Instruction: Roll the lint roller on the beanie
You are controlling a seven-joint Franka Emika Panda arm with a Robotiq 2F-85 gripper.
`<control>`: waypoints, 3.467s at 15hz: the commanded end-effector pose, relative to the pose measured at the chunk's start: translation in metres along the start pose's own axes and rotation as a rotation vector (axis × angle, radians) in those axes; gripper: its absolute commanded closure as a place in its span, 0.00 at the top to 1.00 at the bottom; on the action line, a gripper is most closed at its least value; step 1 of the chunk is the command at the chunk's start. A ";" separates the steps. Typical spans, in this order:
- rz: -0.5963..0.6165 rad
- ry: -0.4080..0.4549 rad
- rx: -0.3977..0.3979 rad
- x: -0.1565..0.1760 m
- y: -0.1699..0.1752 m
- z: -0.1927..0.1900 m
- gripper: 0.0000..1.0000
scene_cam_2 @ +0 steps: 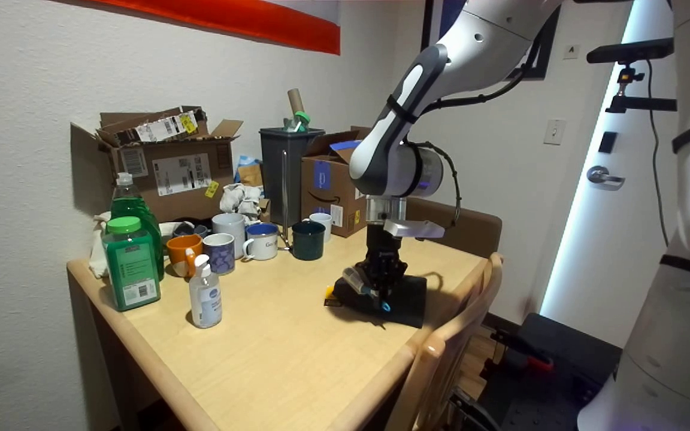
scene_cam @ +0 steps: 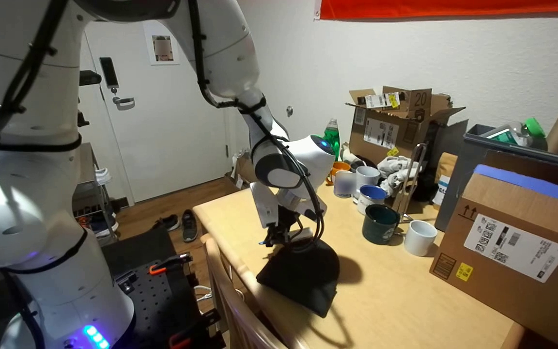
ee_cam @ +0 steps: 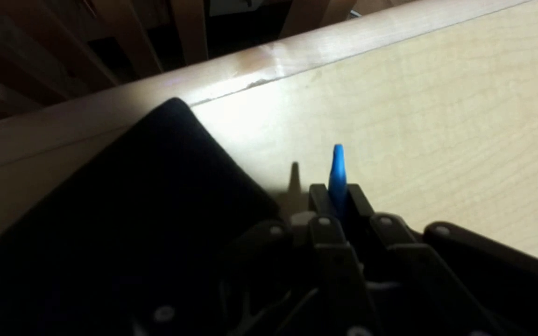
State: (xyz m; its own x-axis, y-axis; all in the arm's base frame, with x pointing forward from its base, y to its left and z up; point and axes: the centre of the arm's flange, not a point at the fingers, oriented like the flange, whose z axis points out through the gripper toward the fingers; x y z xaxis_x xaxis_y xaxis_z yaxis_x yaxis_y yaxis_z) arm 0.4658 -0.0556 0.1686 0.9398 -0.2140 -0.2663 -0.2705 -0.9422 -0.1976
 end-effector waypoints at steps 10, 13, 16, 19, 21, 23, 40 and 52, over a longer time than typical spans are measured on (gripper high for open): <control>0.026 -0.074 0.039 0.023 0.023 0.030 0.03; 0.047 -0.085 0.052 0.026 0.034 0.032 0.03; 0.068 -0.084 0.065 0.024 0.044 0.027 0.03; 0.098 -0.065 0.087 0.019 0.057 0.022 0.03; 0.112 -0.057 0.107 0.017 0.066 0.021 0.03; 0.132 -0.051 0.126 0.015 0.075 0.019 0.03; 0.198 0.020 0.222 -0.028 0.144 0.005 0.03; 0.225 0.027 0.241 -0.031 0.160 -0.002 0.03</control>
State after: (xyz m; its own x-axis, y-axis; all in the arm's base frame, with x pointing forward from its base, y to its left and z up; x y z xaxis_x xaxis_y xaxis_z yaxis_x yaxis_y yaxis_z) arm 0.3974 -0.2075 0.1333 0.8491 -0.4279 -0.3097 -0.5188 -0.7856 -0.3371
